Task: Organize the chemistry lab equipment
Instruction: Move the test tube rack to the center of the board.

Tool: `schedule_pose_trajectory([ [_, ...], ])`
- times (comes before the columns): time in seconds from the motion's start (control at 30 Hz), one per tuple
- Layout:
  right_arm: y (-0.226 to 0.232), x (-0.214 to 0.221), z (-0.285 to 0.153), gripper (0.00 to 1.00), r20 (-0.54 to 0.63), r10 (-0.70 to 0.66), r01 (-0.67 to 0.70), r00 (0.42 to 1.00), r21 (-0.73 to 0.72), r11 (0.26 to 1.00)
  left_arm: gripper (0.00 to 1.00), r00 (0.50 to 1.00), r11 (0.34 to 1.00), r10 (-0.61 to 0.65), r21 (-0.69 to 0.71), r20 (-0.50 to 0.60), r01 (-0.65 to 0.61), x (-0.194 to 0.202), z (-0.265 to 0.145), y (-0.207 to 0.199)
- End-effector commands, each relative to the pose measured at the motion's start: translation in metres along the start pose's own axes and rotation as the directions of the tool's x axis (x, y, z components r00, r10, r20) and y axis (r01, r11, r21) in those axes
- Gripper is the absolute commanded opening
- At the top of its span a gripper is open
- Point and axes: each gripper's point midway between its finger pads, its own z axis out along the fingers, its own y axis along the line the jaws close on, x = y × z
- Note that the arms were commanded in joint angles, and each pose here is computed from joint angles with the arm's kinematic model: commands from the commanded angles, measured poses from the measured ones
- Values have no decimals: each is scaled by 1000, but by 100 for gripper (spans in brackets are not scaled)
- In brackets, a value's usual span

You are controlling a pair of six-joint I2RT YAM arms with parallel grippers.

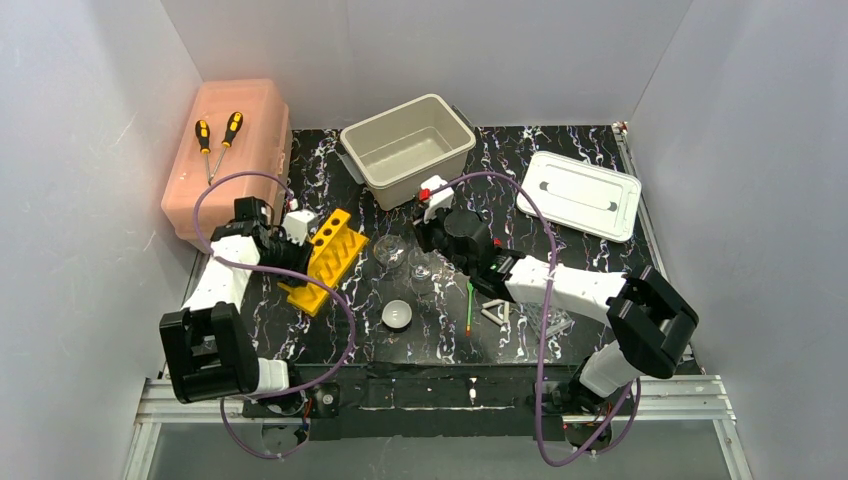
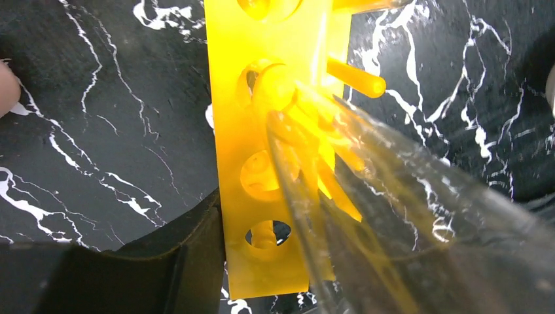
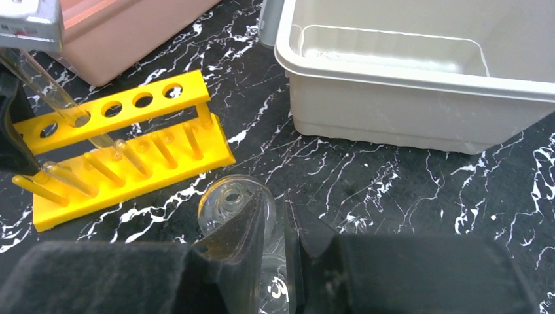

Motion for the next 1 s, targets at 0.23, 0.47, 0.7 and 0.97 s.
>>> schedule_pose_trajectory([
  [0.23,-29,-25,-10,23,70,-4,-2,998,94,996,35,987,966,-160,-201,33,163,-28,15,54],
  [0.47,-53,-35,-3,24,71,0,-13,997,176,984,38,968,938,-251,-242,18,248,-42,31,70],
  [0.7,-86,-44,25,33,21,3,-9,1000,275,961,69,959,932,-279,-227,45,282,-68,30,72],
  [0.97,-130,-54,78,36,-43,-41,54,998,360,931,98,965,948,-253,-179,74,262,-80,-3,53],
])
